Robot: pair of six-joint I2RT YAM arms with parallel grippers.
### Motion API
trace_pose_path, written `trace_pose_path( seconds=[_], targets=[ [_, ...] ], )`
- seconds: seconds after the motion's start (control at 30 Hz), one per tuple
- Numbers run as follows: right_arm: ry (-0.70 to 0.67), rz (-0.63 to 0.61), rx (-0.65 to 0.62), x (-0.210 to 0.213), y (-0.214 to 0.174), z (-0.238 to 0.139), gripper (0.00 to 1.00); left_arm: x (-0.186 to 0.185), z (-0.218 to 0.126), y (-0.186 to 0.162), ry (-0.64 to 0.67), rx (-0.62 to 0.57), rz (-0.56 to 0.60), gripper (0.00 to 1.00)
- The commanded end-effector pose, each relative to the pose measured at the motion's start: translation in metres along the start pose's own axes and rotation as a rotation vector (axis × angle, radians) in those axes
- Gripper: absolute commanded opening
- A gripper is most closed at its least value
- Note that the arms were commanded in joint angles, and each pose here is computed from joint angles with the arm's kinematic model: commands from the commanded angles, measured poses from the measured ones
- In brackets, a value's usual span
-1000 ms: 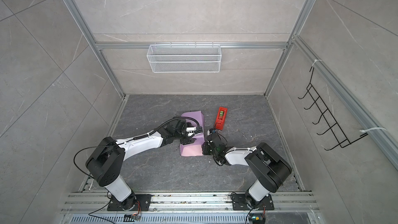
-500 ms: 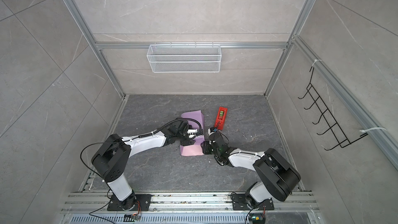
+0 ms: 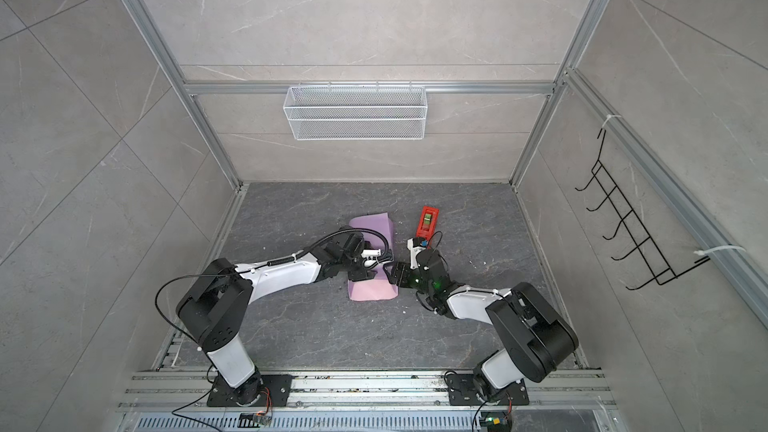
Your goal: Wrap the gift box in paper
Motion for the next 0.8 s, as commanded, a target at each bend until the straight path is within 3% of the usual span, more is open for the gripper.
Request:
trace_pose_path(
  seconds=[0.0, 0.37, 0.77],
  targets=[
    [0.045, 0.039, -0.019, 0.004, 0.011, 0.006, 0.76, -0.006, 0.001, -0.004, -0.023, 0.008, -0.008, 0.70],
    [0.145, 0.062, -0.025, 0.010, 0.018, 0.016, 0.77, -0.005, 0.001, -0.002, -0.023, -0.001, -0.008, 0.70],
    [0.074, 0.143, -0.005, -0.005, 0.016, 0.026, 0.77, -0.003, -0.001, 0.001, -0.014, -0.023, -0.012, 0.73]
  ],
)
Point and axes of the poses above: each gripper's point midway between its finger pads, its own z axis out along the fingers, its own x axis along the line the jaws close on, y = z × x, the point moved 7 cm from there along -z, back along the fingers, and after that the axes turned 4 degrees about z, right-handed, at the moved point
